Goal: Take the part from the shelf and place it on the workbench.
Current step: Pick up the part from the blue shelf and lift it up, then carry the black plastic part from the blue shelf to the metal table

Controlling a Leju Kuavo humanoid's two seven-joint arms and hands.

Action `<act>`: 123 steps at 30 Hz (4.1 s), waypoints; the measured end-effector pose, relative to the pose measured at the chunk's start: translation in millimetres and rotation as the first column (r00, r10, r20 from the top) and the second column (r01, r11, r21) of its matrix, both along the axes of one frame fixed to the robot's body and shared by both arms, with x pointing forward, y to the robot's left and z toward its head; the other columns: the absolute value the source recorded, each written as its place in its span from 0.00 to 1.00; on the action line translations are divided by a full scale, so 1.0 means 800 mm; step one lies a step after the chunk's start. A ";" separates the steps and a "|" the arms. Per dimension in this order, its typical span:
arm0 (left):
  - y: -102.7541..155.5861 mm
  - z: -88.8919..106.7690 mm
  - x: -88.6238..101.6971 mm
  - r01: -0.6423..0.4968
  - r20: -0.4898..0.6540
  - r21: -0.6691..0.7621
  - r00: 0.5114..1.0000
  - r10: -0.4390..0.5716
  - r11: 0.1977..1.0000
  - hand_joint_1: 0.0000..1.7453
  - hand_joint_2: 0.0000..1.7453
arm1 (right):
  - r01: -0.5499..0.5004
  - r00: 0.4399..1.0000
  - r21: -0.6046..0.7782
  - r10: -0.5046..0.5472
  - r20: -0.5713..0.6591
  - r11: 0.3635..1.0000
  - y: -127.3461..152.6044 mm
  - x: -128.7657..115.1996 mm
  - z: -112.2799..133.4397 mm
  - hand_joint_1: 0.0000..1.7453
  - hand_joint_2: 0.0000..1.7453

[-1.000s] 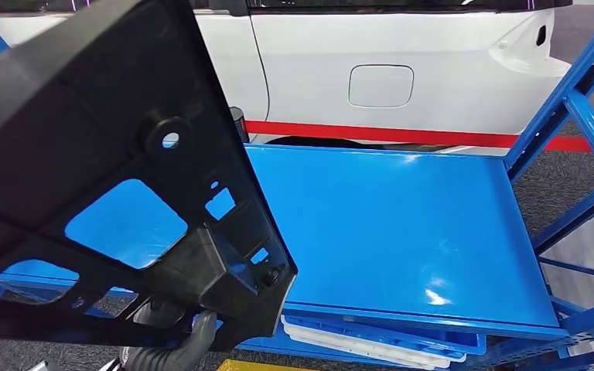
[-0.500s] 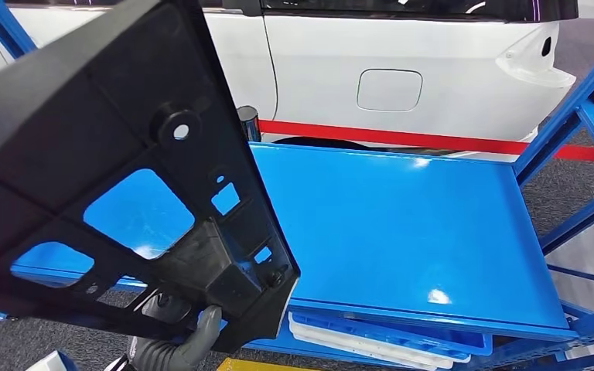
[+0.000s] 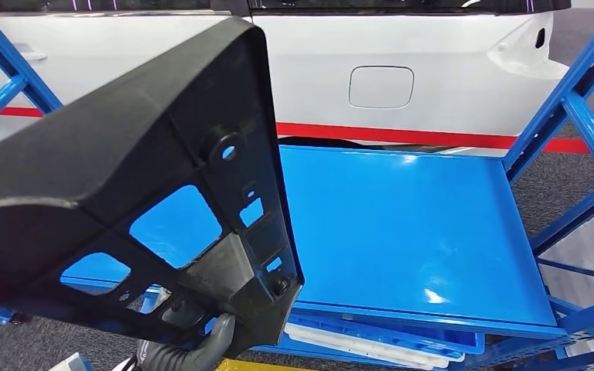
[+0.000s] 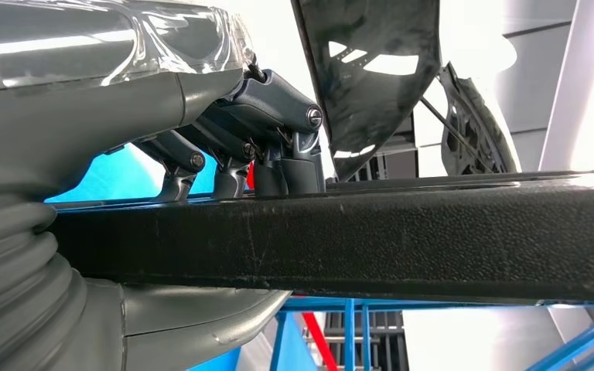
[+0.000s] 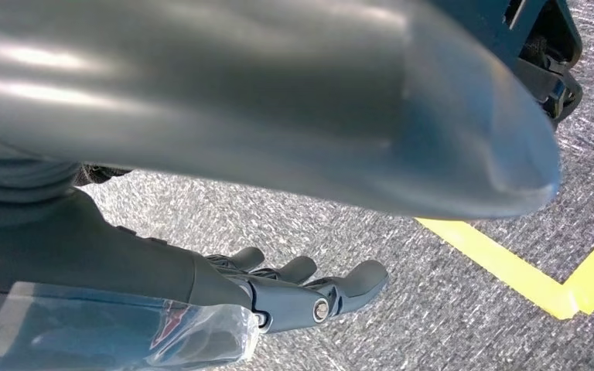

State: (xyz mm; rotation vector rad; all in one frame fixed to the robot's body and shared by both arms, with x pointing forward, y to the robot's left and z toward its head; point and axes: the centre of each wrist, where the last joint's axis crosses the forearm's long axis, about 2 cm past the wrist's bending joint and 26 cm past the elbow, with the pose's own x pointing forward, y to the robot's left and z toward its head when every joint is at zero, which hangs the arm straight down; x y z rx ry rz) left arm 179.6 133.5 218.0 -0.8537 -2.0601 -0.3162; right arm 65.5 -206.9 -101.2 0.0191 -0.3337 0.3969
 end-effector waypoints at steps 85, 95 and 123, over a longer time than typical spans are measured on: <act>-0.022 -0.004 0.005 0.134 -0.054 -0.058 0.989 -0.137 0.989 1.00 1.00 | 0.046 0.999 -0.041 -0.047 -0.012 0.998 -0.008 0.002 -0.001 0.00 0.00; -0.022 -0.005 0.006 0.118 -0.048 -0.046 0.992 -0.120 0.992 1.00 1.00 | 0.048 0.999 -0.043 -0.048 -0.004 0.998 -0.009 0.003 -0.001 0.00 0.00; -0.018 -0.013 0.007 0.119 -0.104 -0.055 0.987 -0.125 0.991 1.00 1.00 | 0.048 0.999 -0.042 -0.047 0.023 0.998 -0.001 0.002 0.000 0.00 0.00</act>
